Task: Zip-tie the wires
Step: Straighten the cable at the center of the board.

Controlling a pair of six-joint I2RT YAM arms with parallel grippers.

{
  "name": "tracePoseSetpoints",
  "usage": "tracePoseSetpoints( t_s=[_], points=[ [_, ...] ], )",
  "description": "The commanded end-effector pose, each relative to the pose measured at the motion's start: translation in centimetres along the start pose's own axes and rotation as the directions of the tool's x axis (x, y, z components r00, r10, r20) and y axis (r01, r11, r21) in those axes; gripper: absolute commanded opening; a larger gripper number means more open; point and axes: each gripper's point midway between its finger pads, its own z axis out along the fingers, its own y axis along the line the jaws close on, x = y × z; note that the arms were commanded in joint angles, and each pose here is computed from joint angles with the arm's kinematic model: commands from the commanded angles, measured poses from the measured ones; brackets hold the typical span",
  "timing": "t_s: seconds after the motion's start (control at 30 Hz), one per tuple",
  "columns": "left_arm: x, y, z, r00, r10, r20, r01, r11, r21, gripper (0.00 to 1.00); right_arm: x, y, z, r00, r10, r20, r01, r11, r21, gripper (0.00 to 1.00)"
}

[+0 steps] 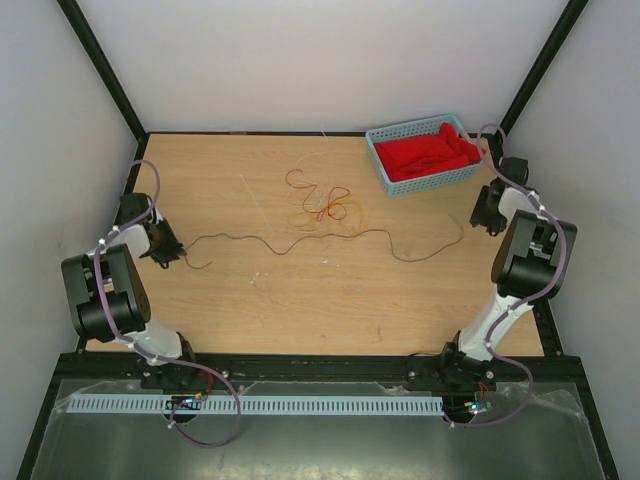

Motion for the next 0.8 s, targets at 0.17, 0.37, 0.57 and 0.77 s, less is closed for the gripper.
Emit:
tracePoseSetpoints(
  t_s=[0.17,0.37,0.57,0.77],
  points=[
    [-1.5,-0.8,-1.4,0.998,0.006,0.059,-0.008,0.999,0.032,0.47,-4.6,7.4,-9.2,0.974,-0.011,0.227,0.077,0.956,-0.284,0.65],
    [-3.6,-1.7,-3.6,0.992,0.000,0.130,-0.007,0.999,0.052,0.79,-2.1,18.4,-15.1,0.915,-0.178,0.363,0.339,0.826,-0.450,0.68],
    [-5.9,-4.1,-7.7,0.971,-0.002,0.238,-0.032,0.990,0.139,0.99,3.0,27.2,-16.1,0.879,-0.288,0.380,0.470,0.660,-0.586,0.68],
    [-6.7,-10.0,-13.6,0.935,0.039,0.352,-0.179,0.909,0.375,0.99,5.6,32.0,-12.8,0.862,-0.385,0.330,0.507,0.626,-0.593,0.66]
  ],
)
